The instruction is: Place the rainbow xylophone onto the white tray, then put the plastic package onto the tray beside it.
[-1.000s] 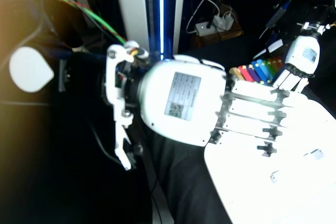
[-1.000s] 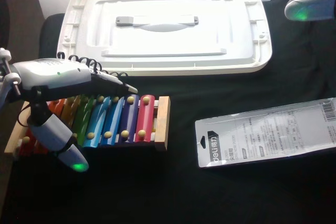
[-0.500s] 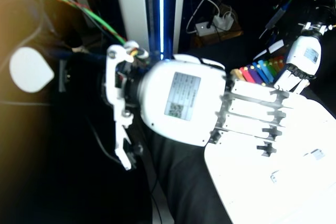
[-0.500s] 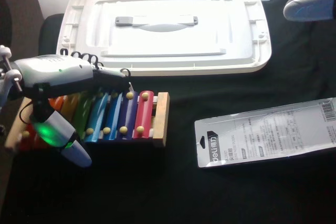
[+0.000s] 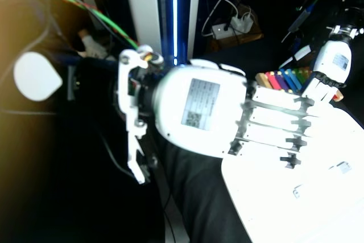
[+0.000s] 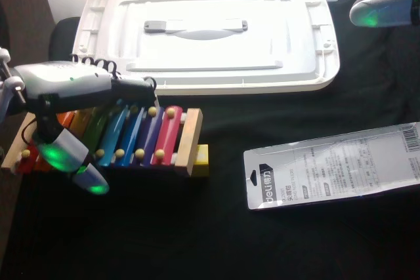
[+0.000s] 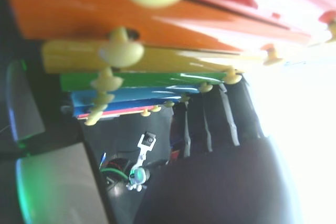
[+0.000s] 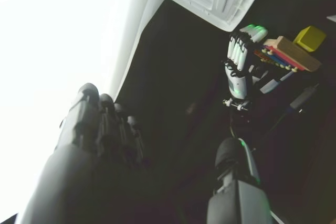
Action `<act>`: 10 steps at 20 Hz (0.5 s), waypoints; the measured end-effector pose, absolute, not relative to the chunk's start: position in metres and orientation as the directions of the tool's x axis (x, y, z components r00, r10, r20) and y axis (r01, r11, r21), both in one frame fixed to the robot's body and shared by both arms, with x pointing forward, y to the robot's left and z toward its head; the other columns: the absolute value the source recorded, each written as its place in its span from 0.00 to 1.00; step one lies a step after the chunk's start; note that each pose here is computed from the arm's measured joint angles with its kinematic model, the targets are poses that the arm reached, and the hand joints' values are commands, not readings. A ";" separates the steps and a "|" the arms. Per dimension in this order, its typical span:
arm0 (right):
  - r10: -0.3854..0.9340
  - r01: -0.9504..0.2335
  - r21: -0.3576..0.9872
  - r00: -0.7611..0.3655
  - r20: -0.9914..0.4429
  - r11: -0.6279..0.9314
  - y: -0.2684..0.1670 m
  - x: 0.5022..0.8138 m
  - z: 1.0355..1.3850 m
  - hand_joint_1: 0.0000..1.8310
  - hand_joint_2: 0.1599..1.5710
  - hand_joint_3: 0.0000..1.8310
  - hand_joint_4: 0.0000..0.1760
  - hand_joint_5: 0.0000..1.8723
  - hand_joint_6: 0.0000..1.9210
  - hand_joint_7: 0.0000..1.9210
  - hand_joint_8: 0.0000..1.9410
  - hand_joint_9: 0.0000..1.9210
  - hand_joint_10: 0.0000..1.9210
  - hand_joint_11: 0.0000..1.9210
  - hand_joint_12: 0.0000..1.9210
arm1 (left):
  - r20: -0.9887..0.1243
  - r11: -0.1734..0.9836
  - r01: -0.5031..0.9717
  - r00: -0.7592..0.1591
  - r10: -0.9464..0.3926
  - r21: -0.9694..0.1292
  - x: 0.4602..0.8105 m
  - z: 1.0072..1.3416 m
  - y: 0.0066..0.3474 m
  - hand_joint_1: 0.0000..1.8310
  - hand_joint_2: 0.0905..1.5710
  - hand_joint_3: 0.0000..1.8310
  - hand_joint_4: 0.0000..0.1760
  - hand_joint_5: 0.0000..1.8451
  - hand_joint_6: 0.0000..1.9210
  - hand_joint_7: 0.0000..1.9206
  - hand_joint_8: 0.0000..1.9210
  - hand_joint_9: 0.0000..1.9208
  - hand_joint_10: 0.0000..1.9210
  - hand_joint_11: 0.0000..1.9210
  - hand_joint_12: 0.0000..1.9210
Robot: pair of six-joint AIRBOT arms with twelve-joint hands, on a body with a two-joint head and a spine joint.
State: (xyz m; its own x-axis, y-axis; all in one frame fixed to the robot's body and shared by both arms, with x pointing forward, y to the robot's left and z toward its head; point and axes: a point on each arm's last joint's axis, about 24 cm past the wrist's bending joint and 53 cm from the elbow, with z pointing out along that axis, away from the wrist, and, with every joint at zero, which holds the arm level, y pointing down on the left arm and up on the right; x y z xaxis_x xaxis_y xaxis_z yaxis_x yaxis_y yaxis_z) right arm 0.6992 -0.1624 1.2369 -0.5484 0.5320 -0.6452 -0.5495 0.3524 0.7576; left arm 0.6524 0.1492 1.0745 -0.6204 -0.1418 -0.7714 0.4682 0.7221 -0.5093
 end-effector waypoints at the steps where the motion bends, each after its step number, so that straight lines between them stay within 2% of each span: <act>1: 0.532 -0.549 0.758 -0.548 -0.645 0.352 -0.162 0.699 1.237 0.32 0.64 0.00 0.08 0.00 0.00 0.00 0.00 0.00 0.00 0.00 0.00 | -0.778 0.722 0.471 -0.611 -0.147 -0.507 0.655 1.080 0.151 0.59 0.66 0.00 0.25 0.10 0.68 0.16 0.62 0.19 0.60 0.11 0.67; 2: 0.532 -0.549 0.757 -0.548 -0.645 0.353 -0.163 0.699 1.237 0.32 0.64 0.00 0.11 0.00 0.00 0.00 0.00 0.00 0.00 0.00 0.00 | -0.781 0.721 0.473 -0.605 -0.152 -0.507 0.656 1.084 0.152 0.58 0.67 0.00 0.21 0.10 0.67 0.16 0.62 0.19 0.61 0.12 0.69; 3: 0.533 -0.549 0.758 -0.548 -0.645 0.354 -0.163 0.700 1.237 0.33 0.63 0.00 0.12 0.00 0.00 0.00 0.00 0.00 0.00 0.00 0.00 | -0.785 0.719 0.475 -0.598 -0.159 -0.507 0.658 1.089 0.153 0.60 0.66 0.00 0.00 0.13 0.61 0.18 0.61 0.20 0.62 0.13 0.70; 4: 0.532 -0.549 0.757 -0.548 -0.645 0.353 -0.163 0.699 1.237 0.33 0.63 0.00 0.09 0.00 0.00 0.00 0.00 0.00 0.00 0.00 0.00 | -0.787 0.713 0.476 -0.592 -0.172 -0.514 0.660 1.094 0.153 0.57 0.66 0.00 0.17 0.13 0.60 0.17 0.60 0.19 0.61 0.12 0.70; 5: 0.532 -0.549 0.757 -0.548 -0.646 0.353 -0.163 0.699 1.237 0.35 0.63 0.00 0.08 0.00 0.00 0.00 0.00 0.00 0.00 0.00 0.00 | -0.792 0.708 0.484 -0.584 -0.177 -0.515 0.661 1.099 0.153 0.55 0.65 0.00 0.25 0.14 0.62 0.18 0.59 0.20 0.62 0.12 0.73; 6: 0.532 -0.549 0.757 -0.548 -0.646 0.353 -0.163 0.699 1.237 0.35 0.63 0.00 0.06 0.00 0.00 0.00 0.00 0.00 0.00 0.00 0.00 | -0.793 0.707 0.480 -0.580 -0.190 -0.520 0.664 1.103 0.155 0.56 0.66 0.00 0.23 0.12 0.64 0.17 0.59 0.17 0.62 0.07 0.77; 7: 0.531 -0.550 0.756 -0.548 -0.647 0.354 -0.163 0.699 1.237 0.35 0.63 0.00 0.04 0.00 0.00 0.00 0.00 0.00 0.00 0.00 0.00 | -0.797 0.708 0.480 -0.571 -0.197 -0.519 0.666 1.108 0.158 0.57 0.66 0.00 0.44 0.11 0.67 0.16 0.59 0.16 0.61 0.04 0.77; 8: 0.531 -0.550 0.757 -0.548 -0.647 0.354 -0.163 0.699 1.237 0.36 0.64 0.00 0.05 0.00 0.00 0.00 0.00 0.00 0.00 0.00 0.00 | -0.802 0.703 0.485 -0.561 -0.205 -0.519 0.667 1.115 0.159 0.57 0.67 0.00 0.51 0.11 0.66 0.16 0.58 0.15 0.60 0.04 0.77; 9: 0.530 -0.550 0.756 -0.548 -0.647 0.355 -0.163 0.699 1.237 0.36 0.63 0.00 0.01 0.00 0.00 0.00 0.00 0.00 0.00 0.00 0.00 | -0.812 0.701 0.492 -0.540 -0.219 -0.517 0.671 1.127 0.162 0.58 0.67 0.00 0.40 0.13 0.63 0.17 0.56 0.16 0.59 0.06 0.75; 10: 0.530 -0.550 0.756 -0.548 -0.647 0.356 -0.163 0.699 1.236 0.35 0.63 0.00 0.05 0.00 0.00 0.00 0.00 0.00 0.00 0.00 0.00 | -0.818 0.694 0.498 -0.526 -0.234 -0.519 0.674 1.136 0.163 0.58 0.66 0.00 0.41 0.14 0.61 0.18 0.52 0.17 0.56 0.07 0.72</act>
State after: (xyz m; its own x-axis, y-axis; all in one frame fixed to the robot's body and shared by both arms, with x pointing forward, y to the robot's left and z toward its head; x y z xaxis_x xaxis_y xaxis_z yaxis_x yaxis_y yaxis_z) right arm 0.6995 -0.1627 1.2364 -0.5475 0.5301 -0.6475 -0.5497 0.3555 0.7559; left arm 0.6741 0.1629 1.1365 -0.5260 -0.2342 -0.8176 0.4980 0.6944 -0.5194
